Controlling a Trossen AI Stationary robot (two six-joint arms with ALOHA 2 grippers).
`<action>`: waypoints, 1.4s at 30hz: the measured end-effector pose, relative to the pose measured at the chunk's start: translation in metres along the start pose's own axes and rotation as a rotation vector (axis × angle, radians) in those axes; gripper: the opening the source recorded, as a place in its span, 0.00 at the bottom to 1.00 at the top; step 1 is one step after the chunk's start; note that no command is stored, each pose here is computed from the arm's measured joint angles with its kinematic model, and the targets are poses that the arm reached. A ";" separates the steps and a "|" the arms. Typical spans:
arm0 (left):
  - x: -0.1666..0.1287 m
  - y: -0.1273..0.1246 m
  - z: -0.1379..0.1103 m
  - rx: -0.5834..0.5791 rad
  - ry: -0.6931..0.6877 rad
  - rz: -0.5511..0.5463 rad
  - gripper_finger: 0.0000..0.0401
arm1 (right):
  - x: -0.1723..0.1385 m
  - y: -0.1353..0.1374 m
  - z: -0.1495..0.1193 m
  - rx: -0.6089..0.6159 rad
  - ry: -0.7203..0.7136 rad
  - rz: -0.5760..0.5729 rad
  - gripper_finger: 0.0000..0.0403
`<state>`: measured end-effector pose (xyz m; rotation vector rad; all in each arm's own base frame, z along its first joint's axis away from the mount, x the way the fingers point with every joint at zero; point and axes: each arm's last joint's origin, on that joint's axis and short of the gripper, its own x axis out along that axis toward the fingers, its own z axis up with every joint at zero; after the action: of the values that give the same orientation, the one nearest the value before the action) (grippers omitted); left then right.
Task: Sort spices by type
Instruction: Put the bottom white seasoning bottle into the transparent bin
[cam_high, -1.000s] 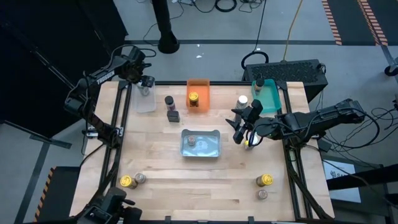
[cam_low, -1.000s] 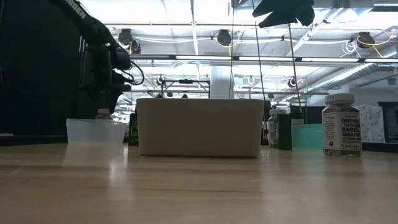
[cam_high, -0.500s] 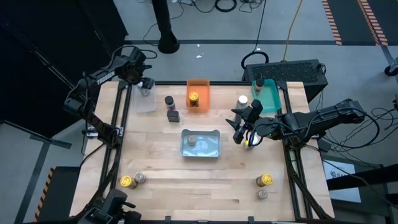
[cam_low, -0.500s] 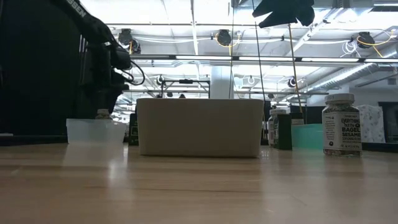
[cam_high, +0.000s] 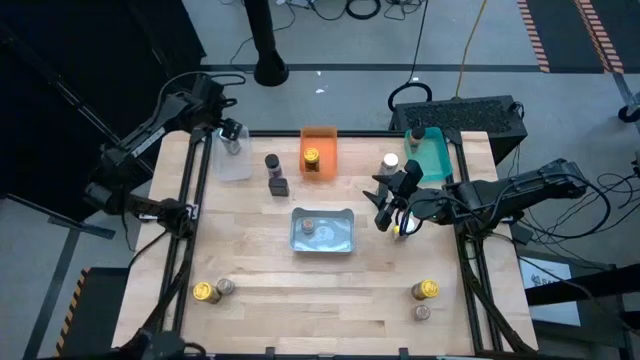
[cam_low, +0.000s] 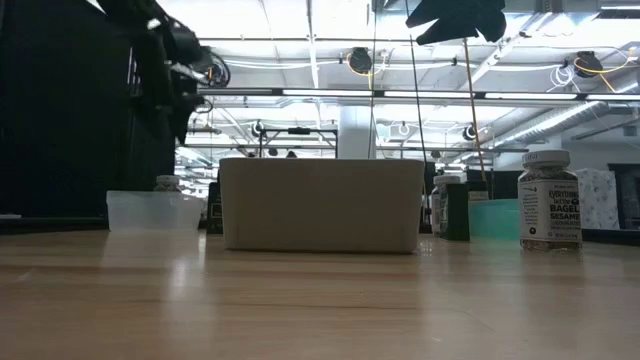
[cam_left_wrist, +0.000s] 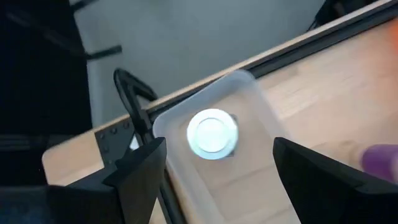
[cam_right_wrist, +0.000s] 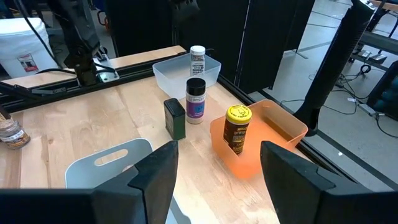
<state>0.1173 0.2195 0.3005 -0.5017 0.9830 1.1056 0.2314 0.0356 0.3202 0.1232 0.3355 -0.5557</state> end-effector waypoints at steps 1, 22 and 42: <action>-0.005 -0.002 -0.001 0.004 -0.017 -0.023 0.75 | 0.000 0.000 0.000 0.000 0.000 0.000 0.52; 0.018 -0.051 0.005 0.219 0.014 -0.194 0.15 | 0.000 0.000 0.000 0.000 0.000 -0.001 0.52; 0.095 -0.027 0.012 0.173 0.194 0.079 0.02 | 0.000 0.000 0.000 -0.011 0.000 0.000 0.52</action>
<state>0.1574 0.2661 0.2225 -0.4383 1.2656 1.0443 0.2314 0.0355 0.3202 0.1126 0.3385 -0.5542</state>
